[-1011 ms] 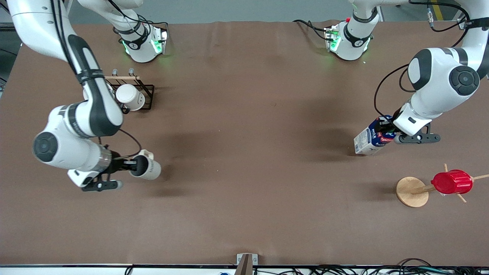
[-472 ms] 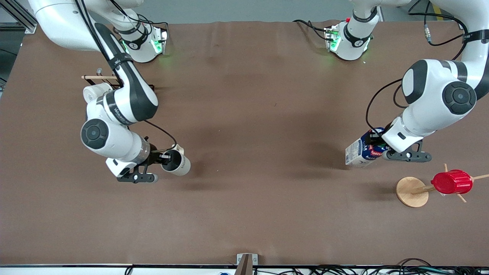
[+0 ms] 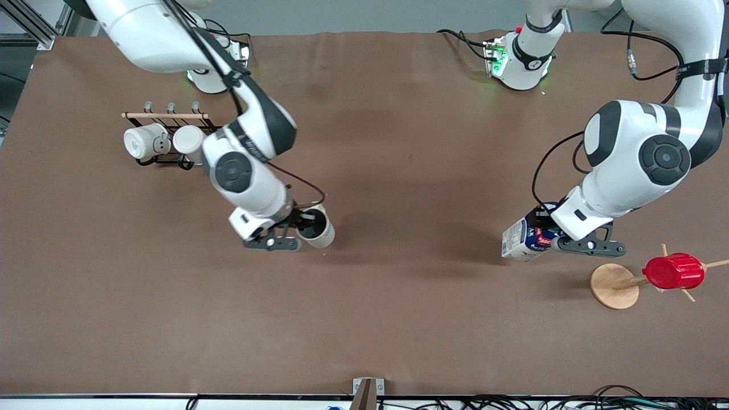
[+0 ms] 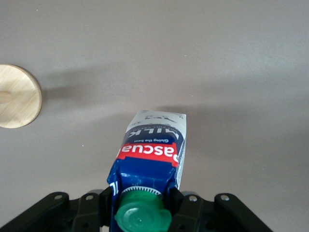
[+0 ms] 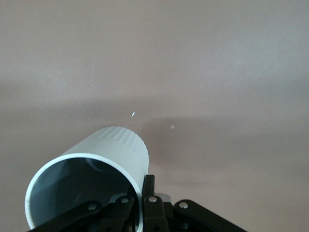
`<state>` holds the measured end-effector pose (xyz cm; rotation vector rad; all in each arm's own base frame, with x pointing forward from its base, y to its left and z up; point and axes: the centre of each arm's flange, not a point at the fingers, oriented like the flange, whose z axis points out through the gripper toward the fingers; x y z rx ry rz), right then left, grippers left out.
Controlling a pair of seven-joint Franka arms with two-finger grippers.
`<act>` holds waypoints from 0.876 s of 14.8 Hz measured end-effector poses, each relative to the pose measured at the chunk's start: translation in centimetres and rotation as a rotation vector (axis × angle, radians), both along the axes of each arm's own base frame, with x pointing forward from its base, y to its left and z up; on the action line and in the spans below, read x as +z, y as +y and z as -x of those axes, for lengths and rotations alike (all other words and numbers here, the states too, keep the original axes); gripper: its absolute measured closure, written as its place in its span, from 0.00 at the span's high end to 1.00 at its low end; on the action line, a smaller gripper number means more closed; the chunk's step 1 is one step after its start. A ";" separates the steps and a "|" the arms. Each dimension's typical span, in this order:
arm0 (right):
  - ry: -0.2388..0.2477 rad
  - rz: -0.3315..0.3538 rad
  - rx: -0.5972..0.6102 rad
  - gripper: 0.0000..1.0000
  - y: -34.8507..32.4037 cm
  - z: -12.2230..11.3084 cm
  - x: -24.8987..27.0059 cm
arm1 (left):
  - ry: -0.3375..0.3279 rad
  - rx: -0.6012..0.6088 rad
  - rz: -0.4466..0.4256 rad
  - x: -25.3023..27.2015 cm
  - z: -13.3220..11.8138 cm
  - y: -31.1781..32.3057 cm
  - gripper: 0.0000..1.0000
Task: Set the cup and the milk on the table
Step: 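Carry the mug and milk carton toward each other at the table middle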
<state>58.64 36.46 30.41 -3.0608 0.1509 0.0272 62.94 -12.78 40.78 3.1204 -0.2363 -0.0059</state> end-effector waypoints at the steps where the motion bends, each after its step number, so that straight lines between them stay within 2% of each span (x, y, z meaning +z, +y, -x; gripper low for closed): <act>1: -0.002 0.015 -0.025 0.04 1.5 0.8 -1.1 | 0.009 -0.002 -0.001 0.3 -0.3 -0.3 0.29; 5: -0.004 0.011 -0.111 0.04 7.2 2.8 -3.2 | 0.006 -0.003 0.001 1.6 -1.2 -2.3 0.29; 8: -0.037 -0.001 -0.146 0.04 9.5 3.6 -3.9 | 0.016 0.027 -0.001 0.9 -0.7 -6.0 0.29; 10: -0.039 0.005 -0.154 0.04 9.8 3.8 -4.6 | 0.020 0.023 -0.002 0.1 -0.3 -9.7 0.29; 12: -0.035 0.007 -0.155 0.07 9.7 3.7 -5.0 | 0.021 0.031 -0.002 -0.7 -0.1 -13.1 0.29; 13: -0.034 0.007 -0.157 0.11 9.7 3.7 -5.2 | 0.022 0.035 -0.002 -1.1 0.1 -14.7 0.29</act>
